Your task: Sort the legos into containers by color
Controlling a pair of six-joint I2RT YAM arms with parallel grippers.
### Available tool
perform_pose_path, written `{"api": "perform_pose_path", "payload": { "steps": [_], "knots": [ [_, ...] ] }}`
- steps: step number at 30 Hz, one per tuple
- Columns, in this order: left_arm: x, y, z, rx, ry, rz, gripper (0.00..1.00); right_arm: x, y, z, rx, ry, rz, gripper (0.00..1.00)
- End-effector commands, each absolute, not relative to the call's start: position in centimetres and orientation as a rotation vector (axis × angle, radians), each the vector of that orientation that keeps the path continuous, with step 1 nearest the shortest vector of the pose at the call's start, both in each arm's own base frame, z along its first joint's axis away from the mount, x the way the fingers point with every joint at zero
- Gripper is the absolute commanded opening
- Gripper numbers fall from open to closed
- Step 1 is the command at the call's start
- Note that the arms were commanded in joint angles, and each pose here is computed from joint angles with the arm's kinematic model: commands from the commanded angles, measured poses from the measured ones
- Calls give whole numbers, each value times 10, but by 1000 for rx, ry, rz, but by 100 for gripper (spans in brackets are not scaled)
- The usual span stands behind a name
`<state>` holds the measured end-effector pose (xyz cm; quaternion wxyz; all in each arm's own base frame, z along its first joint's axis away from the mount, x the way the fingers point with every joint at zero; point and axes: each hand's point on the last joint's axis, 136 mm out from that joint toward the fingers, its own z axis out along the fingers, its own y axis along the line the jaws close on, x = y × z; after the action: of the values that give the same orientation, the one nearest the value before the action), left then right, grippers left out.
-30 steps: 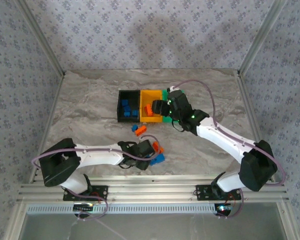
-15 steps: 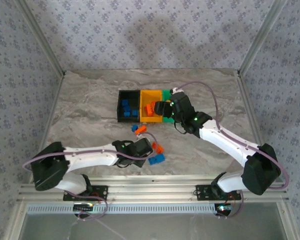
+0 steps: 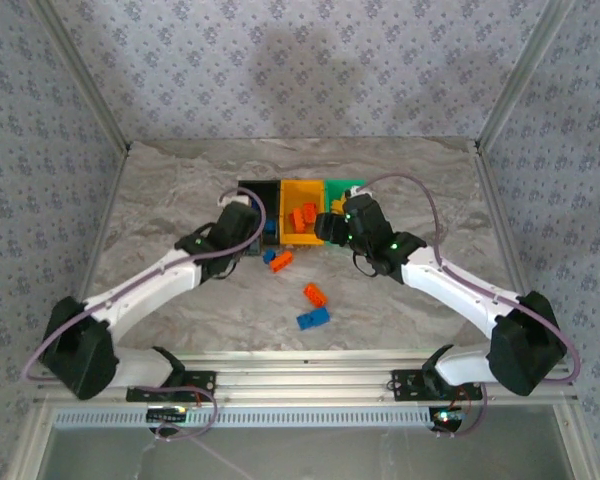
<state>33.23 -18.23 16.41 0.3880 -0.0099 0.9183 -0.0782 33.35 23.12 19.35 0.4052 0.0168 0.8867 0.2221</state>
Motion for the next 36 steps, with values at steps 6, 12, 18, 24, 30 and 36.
{"api": "perform_pose_path", "payload": {
  "steps": [6,12,18,24,30,36],
  "knots": [
    [419,-191,166,-105,2313,-192,25,315,212,181,88,2276,525,74],
    [452,-200,151,-133,2344,-180,28,299,210,170,63,2320,544,74],
    [470,-206,136,-131,2398,-150,39,271,215,143,-18,2428,521,75],
    [462,-217,163,-137,2361,-265,66,243,224,118,-120,2517,508,75],
    [418,-230,217,-112,2245,-443,91,228,241,99,-242,2574,518,76],
    [341,-238,239,-37,2185,-580,100,228,267,77,-403,2625,490,77]
  ]
}}
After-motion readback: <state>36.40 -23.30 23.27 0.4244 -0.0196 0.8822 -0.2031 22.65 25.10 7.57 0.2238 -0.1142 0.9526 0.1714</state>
